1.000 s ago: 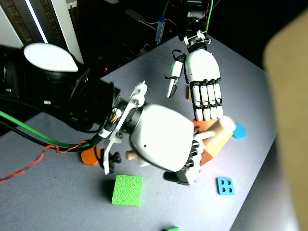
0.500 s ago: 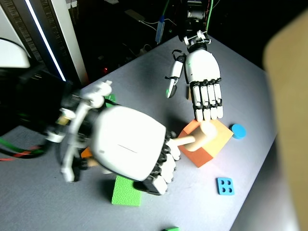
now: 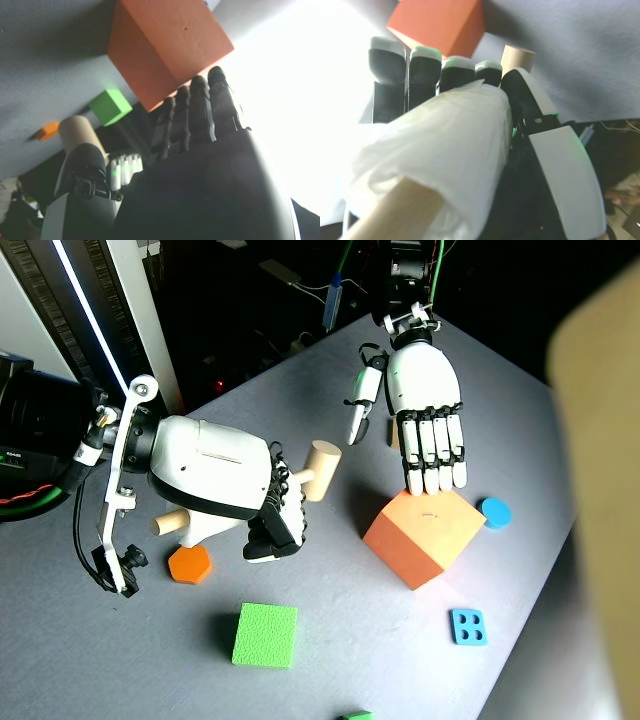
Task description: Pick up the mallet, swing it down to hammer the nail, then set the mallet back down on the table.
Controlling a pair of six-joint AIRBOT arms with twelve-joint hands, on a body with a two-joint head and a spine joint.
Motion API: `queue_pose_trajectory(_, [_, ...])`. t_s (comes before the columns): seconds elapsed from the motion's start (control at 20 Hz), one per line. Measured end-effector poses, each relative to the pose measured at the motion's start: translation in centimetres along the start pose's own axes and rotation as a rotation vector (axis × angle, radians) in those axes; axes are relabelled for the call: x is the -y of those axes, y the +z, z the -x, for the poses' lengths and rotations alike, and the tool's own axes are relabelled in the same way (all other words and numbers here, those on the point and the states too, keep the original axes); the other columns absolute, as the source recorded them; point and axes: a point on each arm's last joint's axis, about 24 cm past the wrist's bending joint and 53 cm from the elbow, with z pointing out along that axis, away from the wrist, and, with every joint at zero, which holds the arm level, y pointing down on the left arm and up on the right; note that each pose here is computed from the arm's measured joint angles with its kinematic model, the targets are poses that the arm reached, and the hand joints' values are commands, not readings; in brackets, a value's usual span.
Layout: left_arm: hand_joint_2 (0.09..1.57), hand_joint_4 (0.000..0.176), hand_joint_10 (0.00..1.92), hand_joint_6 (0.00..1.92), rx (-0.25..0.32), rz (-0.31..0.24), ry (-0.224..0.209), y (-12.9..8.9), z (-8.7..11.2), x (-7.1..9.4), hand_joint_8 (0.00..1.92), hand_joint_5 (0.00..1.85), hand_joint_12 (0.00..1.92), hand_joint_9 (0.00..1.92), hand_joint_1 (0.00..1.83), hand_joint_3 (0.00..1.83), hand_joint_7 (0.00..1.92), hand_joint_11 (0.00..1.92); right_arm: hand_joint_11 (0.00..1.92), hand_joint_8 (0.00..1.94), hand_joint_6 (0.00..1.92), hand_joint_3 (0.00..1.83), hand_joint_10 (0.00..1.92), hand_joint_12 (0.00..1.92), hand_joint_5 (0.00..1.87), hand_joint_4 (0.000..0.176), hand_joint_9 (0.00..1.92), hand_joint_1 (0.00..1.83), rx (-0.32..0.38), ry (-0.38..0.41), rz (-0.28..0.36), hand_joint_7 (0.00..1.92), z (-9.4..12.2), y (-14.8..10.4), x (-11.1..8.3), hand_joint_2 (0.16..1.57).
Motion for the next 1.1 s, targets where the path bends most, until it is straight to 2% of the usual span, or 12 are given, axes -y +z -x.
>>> queue_pose_trajectory(0.1, [1.30, 0.000, 0.01, 0.01, 0.007, 0.002, 0.014, -0.1, 1.1, 0.2, 0.01, 0.03, 0.01, 0.04, 0.00, 0.00, 0.06, 0.02, 0.82, 1.94, 1.92, 0.00, 1.92, 1.92, 0.65, 0.000, 0.78, 0.50, -0.027, -0.006, 0.038, 0.79, -0.8, 1.2, -1.1, 1.50])
queue_pose_trajectory(0.25, [1.29, 0.000, 0.00, 0.00, 0.017, -0.010, 0.018, -0.4, 2.5, 0.7, 0.00, 0.01, 0.01, 0.02, 0.00, 0.00, 0.04, 0.00, 0.80, 1.94, 1.92, 0.00, 1.92, 1.92, 0.64, 0.000, 0.77, 0.48, -0.061, 0.023, 0.076, 0.77, -1.8, 3.1, -1.5, 1.51])
queue_pose_trajectory(0.4, [1.29, 0.000, 0.01, 0.00, 0.013, -0.036, 0.028, -0.7, 3.0, 1.8, 0.01, 0.02, 0.01, 0.03, 0.00, 0.00, 0.06, 0.01, 0.80, 1.94, 1.92, 0.00, 1.92, 1.92, 0.64, 0.000, 0.76, 0.46, -0.044, -0.013, 0.095, 0.77, -1.7, 4.4, -1.9, 1.52])
queue_pose_trajectory(0.55, [1.30, 0.000, 0.01, 0.01, -0.005, -0.073, 0.038, -1.4, 3.0, 2.9, 0.01, 0.03, 0.01, 0.04, 0.00, 0.00, 0.06, 0.01, 0.79, 1.94, 1.92, 0.00, 1.92, 1.92, 0.64, 0.000, 0.75, 0.47, -0.044, 0.003, 0.128, 0.77, -2.0, 5.7, -3.6, 1.51])
queue_pose_trajectory(0.75, [1.30, 0.000, 0.00, 0.00, -0.010, -0.076, 0.041, -2.5, 3.4, 3.3, 0.00, 0.03, 0.02, 0.04, 0.00, 0.00, 0.06, 0.01, 0.78, 1.94, 1.92, 0.00, 1.92, 1.92, 0.64, 0.000, 0.74, 0.42, -0.087, 0.018, 0.128, 0.75, -4.7, 6.6, -3.6, 1.51])
queue_pose_trajectory(0.8, [1.30, 0.000, 0.00, 0.00, -0.005, -0.077, 0.038, -2.6, 3.5, 3.3, 0.00, 0.03, 0.02, 0.04, 0.00, 0.00, 0.06, 0.01, 0.74, 1.94, 1.92, 0.00, 1.92, 1.92, 0.64, 0.000, 0.70, 0.37, -0.097, 0.017, 0.123, 0.72, -5.1, 6.6, -3.4, 1.50])
queue_pose_trajectory(0.85, [1.29, 0.000, 0.00, 0.00, -0.003, -0.082, 0.037, -2.6, 3.6, 3.6, 0.00, 0.02, 0.02, 0.04, 0.00, 0.00, 0.06, 0.01, 0.57, 1.94, 1.92, 0.00, 1.92, 1.92, 0.55, 0.000, 0.58, 0.30, -0.097, 0.010, 0.121, 0.62, -5.1, 6.7, -3.2, 1.48])
queue_pose_trajectory(0.9, [1.29, 0.000, 0.00, 0.00, 0.000, -0.088, 0.035, -2.6, 3.7, 3.9, 0.00, 0.02, 0.02, 0.04, 0.00, 0.00, 0.06, 0.01, 0.31, 1.90, 1.75, 0.00, 1.92, 1.92, 0.39, 0.000, 0.37, 0.30, -0.095, -0.002, 0.120, 0.41, -5.1, 6.7, -3.2, 1.47])
queue_pose_trajectory(0.95, [1.29, 0.000, 0.00, 0.00, 0.007, -0.095, 0.037, -2.6, 3.9, 4.1, 0.00, 0.02, 0.02, 0.04, 0.00, 0.00, 0.07, 0.01, 0.20, 1.69, 1.85, 0.00, 1.77, 1.90, 0.39, 0.052, 0.33, 0.54, -0.086, -0.020, 0.120, 0.38, -5.1, 6.7, -3.2, 1.48])
queue_pose_trajectory(1.0, [1.29, 0.000, 0.01, 0.01, 0.012, -0.101, 0.036, -2.6, 4.1, 4.3, 0.01, 0.03, 0.02, 0.05, 0.00, 0.00, 0.08, 0.02, 0.22, 1.34, 1.84, 0.00, 1.43, 1.62, 0.39, 0.135, 0.37, 0.59, -0.085, -0.023, 0.122, 0.41, -5.2, 6.8, -3.3, 1.47])
queue_pose_trajectory(1.05, [1.29, 0.000, 0.01, 0.00, 0.015, -0.104, 0.038, -2.5, 4.2, 4.4, 0.01, 0.02, 0.02, 0.05, 0.00, 0.00, 0.08, 0.01, 0.22, 0.89, 1.03, 0.00, 1.00, 1.34, 0.34, 0.000, 0.41, 0.33, -0.085, -0.029, 0.124, 0.43, -5.4, 6.8, -3.5, 1.48])
queue_pose_trajectory(1.1, [1.29, 0.000, 0.01, 0.00, 0.017, -0.108, 0.036, -2.5, 4.2, 4.6, 0.01, 0.02, 0.02, 0.05, 0.00, 0.00, 0.07, 0.01, 0.20, 0.55, 0.56, 0.00, 0.68, 1.11, 0.39, 0.000, 0.45, 0.23, -0.086, -0.041, 0.125, 0.49, -5.4, 6.8, -3.5, 1.47])
